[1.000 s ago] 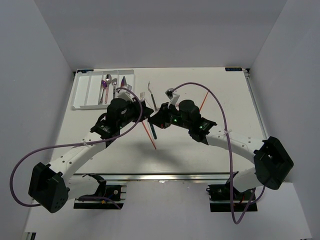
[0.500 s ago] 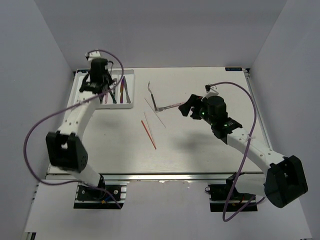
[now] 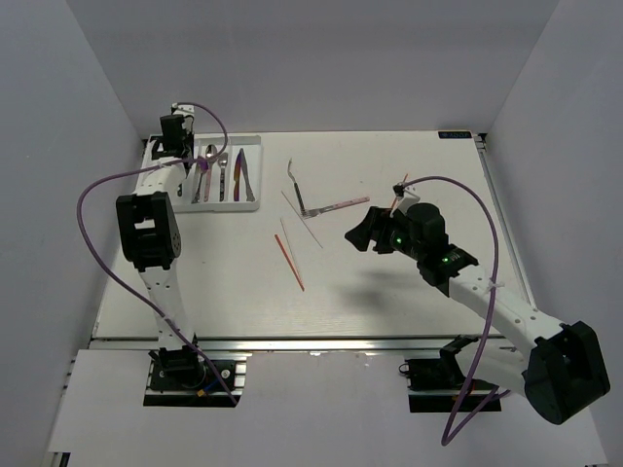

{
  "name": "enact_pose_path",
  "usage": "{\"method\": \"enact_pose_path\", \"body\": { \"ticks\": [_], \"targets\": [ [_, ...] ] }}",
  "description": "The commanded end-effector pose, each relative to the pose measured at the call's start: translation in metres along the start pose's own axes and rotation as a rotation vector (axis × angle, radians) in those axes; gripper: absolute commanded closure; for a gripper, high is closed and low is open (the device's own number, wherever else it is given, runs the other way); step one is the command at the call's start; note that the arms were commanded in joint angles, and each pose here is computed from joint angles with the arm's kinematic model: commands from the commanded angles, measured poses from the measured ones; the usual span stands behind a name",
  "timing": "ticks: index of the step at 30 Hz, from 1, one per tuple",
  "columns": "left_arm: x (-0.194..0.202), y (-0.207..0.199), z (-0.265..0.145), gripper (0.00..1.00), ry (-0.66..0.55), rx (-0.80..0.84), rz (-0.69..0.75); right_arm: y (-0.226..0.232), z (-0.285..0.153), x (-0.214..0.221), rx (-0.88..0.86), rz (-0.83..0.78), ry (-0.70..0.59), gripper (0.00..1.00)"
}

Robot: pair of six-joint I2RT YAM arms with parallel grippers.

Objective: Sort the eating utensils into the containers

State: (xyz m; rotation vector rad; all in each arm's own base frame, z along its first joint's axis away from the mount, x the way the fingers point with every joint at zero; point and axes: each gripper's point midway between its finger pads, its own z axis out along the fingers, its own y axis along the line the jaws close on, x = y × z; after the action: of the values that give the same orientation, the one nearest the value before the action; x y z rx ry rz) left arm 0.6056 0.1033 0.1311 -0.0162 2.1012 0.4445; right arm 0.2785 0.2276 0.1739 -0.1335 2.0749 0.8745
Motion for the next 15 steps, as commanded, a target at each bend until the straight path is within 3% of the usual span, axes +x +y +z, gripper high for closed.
{"method": "enact_pose_path", "body": {
  "ticks": [1,15],
  "targets": [
    [-0.072,0.029,-0.015,1.00,-0.225,0.004,0.002,0.014,-0.002,-0.007,-0.069,-0.044,-0.019,0.18],
    [0.007,-0.004,0.034,0.97,-0.104,0.099,0.002,0.012,0.007,-0.004,-0.065,-0.046,0.006,0.18]
  ]
}}
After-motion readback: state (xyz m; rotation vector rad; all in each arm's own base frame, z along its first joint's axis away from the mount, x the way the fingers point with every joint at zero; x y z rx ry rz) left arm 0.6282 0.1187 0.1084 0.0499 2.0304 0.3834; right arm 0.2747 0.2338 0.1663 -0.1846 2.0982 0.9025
